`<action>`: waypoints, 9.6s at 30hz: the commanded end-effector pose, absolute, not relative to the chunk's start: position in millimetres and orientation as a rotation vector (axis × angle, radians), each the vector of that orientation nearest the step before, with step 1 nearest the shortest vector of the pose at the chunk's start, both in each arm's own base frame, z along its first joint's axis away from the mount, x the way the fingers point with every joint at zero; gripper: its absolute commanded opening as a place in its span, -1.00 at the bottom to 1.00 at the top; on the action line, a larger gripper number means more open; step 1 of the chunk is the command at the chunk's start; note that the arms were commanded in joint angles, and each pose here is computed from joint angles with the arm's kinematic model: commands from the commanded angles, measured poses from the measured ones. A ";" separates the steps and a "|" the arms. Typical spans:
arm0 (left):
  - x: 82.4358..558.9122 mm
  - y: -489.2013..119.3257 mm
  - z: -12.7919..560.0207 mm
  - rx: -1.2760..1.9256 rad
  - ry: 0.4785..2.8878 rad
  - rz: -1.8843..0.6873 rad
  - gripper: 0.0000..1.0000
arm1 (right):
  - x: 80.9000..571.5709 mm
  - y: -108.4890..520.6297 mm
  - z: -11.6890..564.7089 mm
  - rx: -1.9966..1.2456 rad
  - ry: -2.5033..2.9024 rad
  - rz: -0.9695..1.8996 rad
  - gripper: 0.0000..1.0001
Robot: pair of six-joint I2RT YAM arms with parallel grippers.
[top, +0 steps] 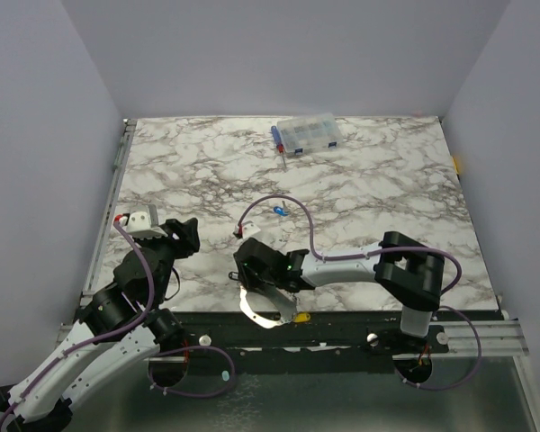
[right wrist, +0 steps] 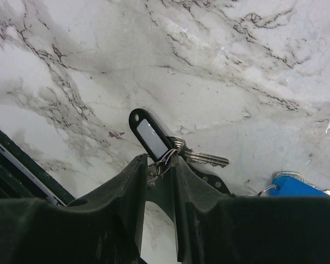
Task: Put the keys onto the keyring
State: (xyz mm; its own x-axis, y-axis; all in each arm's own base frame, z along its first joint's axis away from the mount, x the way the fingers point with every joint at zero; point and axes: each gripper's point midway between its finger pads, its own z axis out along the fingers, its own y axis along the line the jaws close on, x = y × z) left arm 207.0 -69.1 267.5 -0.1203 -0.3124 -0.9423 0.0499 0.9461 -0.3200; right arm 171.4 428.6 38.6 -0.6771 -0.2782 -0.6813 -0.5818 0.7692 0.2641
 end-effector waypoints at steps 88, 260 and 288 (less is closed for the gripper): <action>151.0 -248.1 284.0 0.745 1.468 -1.023 0.17 | 106.6 259.7 196.2 -0.641 2.074 0.814 -0.18; 149.5 -271.8 303.6 1.235 0.778 -0.649 -0.24 | 158.2 304.7 340.1 -0.937 1.816 0.898 -0.99; 148.0 -278.7 292.4 1.156 0.910 -0.814 -1.00 | 158.0 282.3 328.1 -1.081 1.645 0.755 0.17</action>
